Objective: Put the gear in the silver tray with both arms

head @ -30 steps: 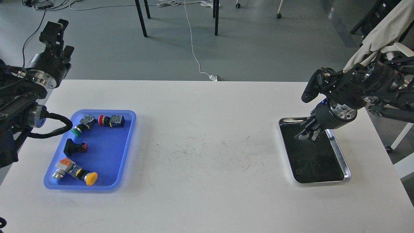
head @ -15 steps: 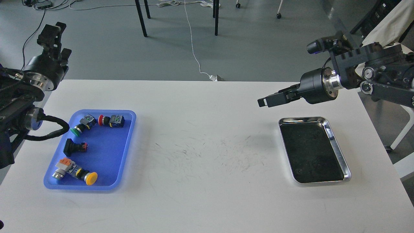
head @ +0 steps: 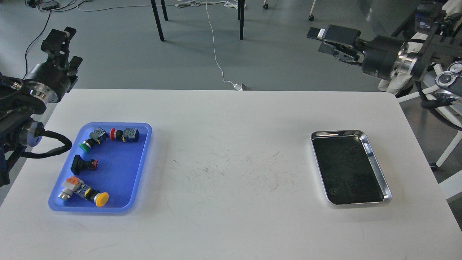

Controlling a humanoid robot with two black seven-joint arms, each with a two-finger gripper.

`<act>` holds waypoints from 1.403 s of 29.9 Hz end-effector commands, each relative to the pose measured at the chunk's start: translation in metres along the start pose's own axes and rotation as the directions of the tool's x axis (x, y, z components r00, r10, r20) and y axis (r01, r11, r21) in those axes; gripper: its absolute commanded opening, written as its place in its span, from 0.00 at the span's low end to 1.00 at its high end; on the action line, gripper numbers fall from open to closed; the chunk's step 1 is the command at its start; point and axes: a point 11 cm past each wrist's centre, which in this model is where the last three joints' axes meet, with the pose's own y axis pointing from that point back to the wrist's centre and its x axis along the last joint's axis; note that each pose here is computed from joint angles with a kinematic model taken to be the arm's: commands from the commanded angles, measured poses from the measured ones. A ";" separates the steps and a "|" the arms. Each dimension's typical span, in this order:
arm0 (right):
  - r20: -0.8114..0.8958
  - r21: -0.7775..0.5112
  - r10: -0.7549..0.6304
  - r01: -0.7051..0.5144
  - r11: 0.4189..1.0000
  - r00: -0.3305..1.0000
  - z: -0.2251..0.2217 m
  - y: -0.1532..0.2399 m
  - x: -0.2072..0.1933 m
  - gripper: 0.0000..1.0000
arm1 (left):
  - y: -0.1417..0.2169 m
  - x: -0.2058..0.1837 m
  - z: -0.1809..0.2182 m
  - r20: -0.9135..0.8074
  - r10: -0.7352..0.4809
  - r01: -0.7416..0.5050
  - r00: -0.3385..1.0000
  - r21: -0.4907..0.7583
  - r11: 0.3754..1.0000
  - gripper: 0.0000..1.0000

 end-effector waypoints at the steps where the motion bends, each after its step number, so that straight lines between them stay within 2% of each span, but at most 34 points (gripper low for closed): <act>1: 0.133 -0.021 0.158 -0.157 0.987 0.978 0.016 0.008 0.011 0.93 | 0.000 -0.001 0.001 -0.013 -0.011 0.011 1.000 -0.004 1.000 0.98; 5: 0.264 -0.068 0.282 -0.274 0.959 0.922 0.032 0.019 0.018 0.95 | 0.002 0.002 0.005 -0.049 -0.032 0.031 0.998 -0.014 0.999 0.98; 8: 0.342 -0.117 0.337 -0.316 0.941 0.877 0.047 0.026 0.015 0.95 | 0.001 0.005 0.009 -0.077 -0.035 0.033 0.996 -0.026 0.999 0.98; 10: 0.408 -0.141 0.346 -0.316 0.938 0.845 0.057 0.030 0.008 1.00 | 0.001 0.002 0.008 -0.082 -0.049 0.047 0.995 -0.021 0.999 0.98; 13: 0.454 -0.151 0.355 -0.322 0.935 0.817 0.064 0.034 0.004 1.00 | 0.001 0.004 0.010 -0.092 -0.051 0.049 0.994 -0.028 0.998 0.98; 19: 0.516 -0.179 0.314 -0.258 0.950 0.797 0.075 0.031 -0.017 1.00 | 0.004 0.015 0.022 -0.100 -0.077 0.072 0.992 -0.049 0.996 0.98; 24: 0.593 -0.244 0.322 -0.216 0.945 0.738 0.081 0.014 -0.035 1.00 | 0.004 0.014 0.030 -0.227 -0.110 0.090 0.968 -0.099 0.991 0.98; 28: 0.660 -0.235 0.345 -0.253 0.938 0.668 0.086 0.012 -0.037 1.00 | 0.003 0.019 0.024 -0.432 -0.070 0.050 0.899 -0.057 0.997 0.98; 32: 0.737 -0.224 0.351 -0.281 0.933 0.577 0.087 0.006 -0.045 1.00 | -0.002 -0.003 0.009 -0.544 -0.071 0.095 0.836 0.016 0.995 0.98; 37: 0.825 -0.224 0.362 -0.336 0.915 0.434 0.084 -0.005 -0.040 1.00 | -0.002 -0.004 0.008 -0.551 -0.074 0.097 0.831 0.012 0.995 0.98; 42: 0.851 -0.220 0.361 -0.366 0.904 0.381 0.087 -0.011 -0.041 1.00 | 0.003 0.001 0.007 -0.548 -0.075 0.100 0.833 0.016 0.995 0.98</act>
